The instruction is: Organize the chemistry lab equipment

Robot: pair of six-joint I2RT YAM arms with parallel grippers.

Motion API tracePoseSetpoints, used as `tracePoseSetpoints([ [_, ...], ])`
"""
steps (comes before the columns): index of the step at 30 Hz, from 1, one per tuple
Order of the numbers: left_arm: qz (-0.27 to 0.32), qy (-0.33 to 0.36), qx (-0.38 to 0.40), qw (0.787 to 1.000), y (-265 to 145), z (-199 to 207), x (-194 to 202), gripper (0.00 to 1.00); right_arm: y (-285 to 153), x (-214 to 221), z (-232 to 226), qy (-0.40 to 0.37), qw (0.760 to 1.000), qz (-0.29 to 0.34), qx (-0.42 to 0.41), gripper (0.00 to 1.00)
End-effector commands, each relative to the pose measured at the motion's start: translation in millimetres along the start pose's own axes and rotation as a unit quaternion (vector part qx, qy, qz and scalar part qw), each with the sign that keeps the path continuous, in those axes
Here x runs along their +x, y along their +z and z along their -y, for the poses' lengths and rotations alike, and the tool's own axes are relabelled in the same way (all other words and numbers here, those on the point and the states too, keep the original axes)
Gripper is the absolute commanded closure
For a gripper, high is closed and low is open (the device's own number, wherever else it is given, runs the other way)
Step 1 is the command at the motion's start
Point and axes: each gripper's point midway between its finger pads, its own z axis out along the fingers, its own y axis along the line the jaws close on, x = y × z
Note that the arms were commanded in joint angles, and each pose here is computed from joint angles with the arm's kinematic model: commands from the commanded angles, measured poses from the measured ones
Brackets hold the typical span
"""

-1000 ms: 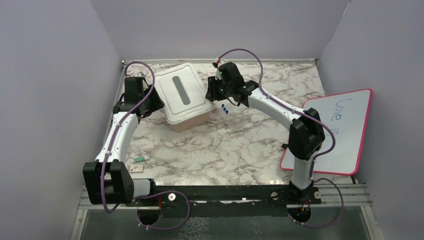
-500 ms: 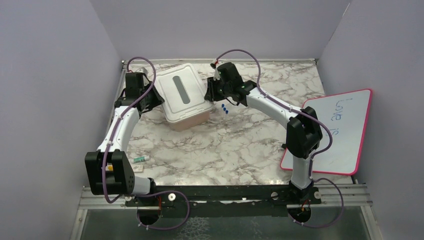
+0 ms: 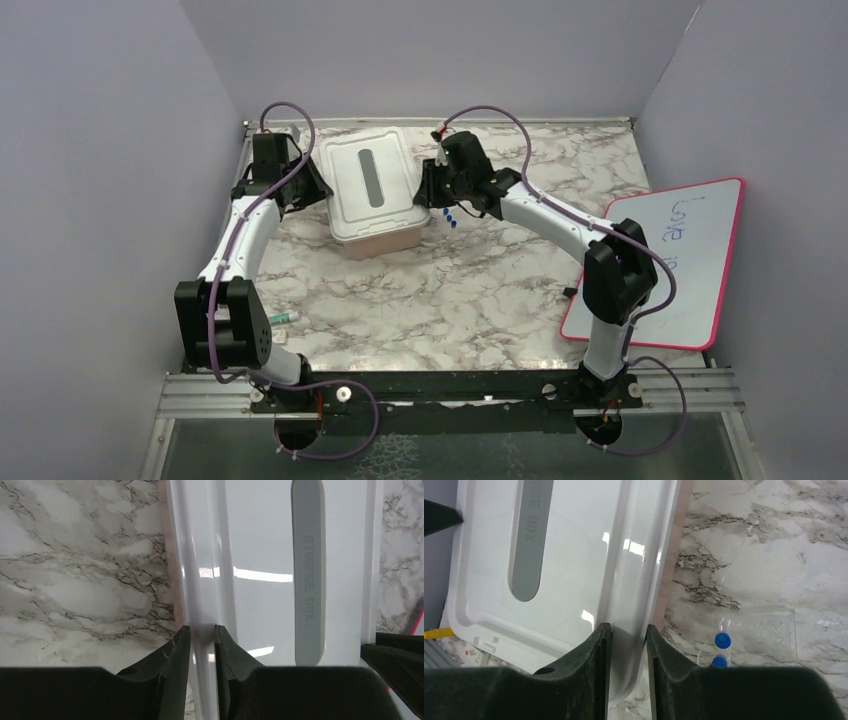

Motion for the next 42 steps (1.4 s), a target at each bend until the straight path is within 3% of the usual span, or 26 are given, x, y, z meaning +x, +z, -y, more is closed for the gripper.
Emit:
tracePoseSetpoints([
  [1,-0.025,0.009,0.018,0.999,8.9,8.0,-3.3,0.71,-12.8,10.1,-0.5,0.002,0.999,-0.022,0.028,0.73],
  [4,0.011,0.011,-0.036,0.999,-3.1,-3.6,-26.9,0.59,-28.8,-26.0,0.5,-0.006,0.998,0.01,0.063,0.69],
  [6,0.039,0.016,-0.077,0.996,-18.8,-12.5,-44.5,0.44,-48.0,-50.5,-3.4,-0.011,0.997,0.029,0.074,0.65],
  [10,0.099,0.035,-0.136,0.985,-60.2,-21.8,-72.1,0.26,-92.2,-84.5,-10.2,-0.025,0.993,0.085,0.08,0.5],
  [14,0.133,0.043,-0.123,0.982,-90.7,-12.3,-75.5,0.14,-130.2,-89.0,-5.1,-0.028,0.988,0.114,0.099,0.43],
  [18,0.143,0.054,-0.086,0.984,-113.8,1.6,-63.3,0.1,-169.3,-80.2,3.7,-0.027,0.984,0.136,0.115,0.41],
  [28,0.159,0.092,0.017,0.983,-156.2,45.8,-26.9,0.1,-266.0,-54.8,17.2,-0.021,0.972,0.197,0.126,0.41],
  [37,0.193,0.128,0.08,0.969,-188.2,70.3,-6.2,0.05,-361.7,-39.0,39.8,0.002,0.944,0.288,0.16,0.41],
  [39,0.171,0.121,0.117,0.971,-178.2,79.5,4.9,0.08,-362.8,-35.0,38.7,0.006,0.946,0.284,0.154,0.41],
  [42,0.126,0.091,0.155,0.976,-149.7,89.2,15.6,0.3,-346.5,-27.8,35.8,0.008,0.955,0.26,0.143,0.41],
])
